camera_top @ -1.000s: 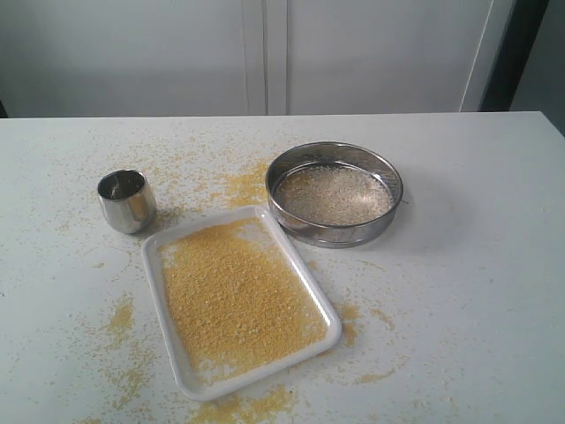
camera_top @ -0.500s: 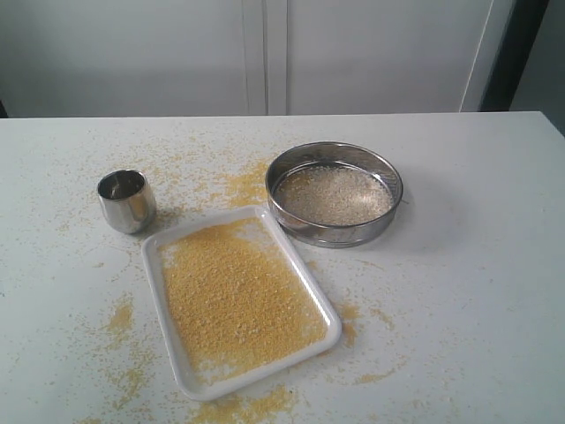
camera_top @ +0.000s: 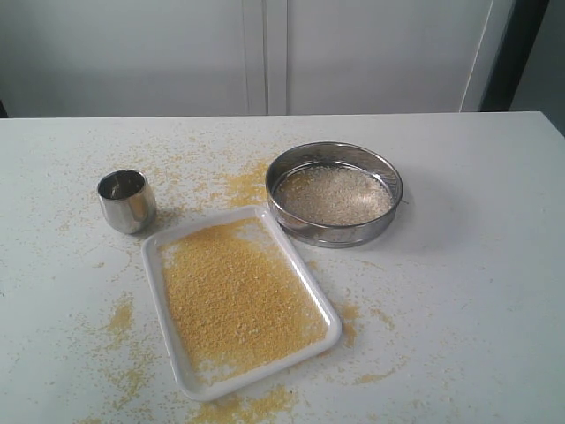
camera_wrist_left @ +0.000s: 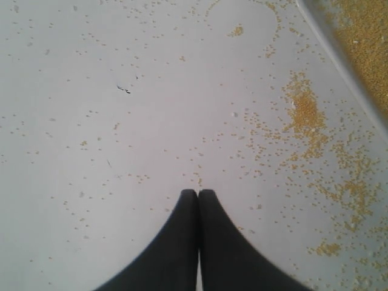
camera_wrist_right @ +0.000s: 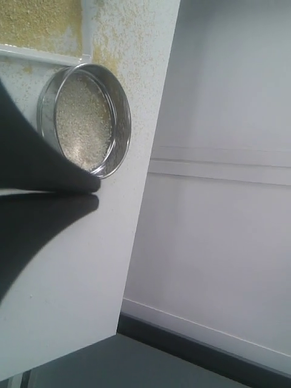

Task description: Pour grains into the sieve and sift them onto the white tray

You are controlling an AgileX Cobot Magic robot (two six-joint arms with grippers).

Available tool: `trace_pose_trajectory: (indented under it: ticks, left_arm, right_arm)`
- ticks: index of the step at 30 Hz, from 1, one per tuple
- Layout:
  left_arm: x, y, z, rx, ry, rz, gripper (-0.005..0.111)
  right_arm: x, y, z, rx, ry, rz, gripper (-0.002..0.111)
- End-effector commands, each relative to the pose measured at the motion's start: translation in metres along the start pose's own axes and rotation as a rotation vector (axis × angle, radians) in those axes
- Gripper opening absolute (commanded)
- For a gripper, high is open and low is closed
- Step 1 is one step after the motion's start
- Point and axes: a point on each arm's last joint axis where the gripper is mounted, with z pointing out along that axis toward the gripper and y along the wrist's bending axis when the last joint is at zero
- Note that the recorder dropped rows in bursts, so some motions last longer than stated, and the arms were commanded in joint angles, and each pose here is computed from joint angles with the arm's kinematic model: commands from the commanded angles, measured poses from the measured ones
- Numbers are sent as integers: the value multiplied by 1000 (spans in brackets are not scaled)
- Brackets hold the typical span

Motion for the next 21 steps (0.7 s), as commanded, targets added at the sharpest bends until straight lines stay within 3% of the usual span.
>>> trace_pose_trajectory:
  ticks: [1,21]
  left_arm:
    - [2,0,-1,4,4,-11,0]
    - [2,0,-1,4,4,-11,0]
  right_arm:
    - [19,2,-6,0,-17,1,0]
    - [121,8,-1,-7,23,85,0]
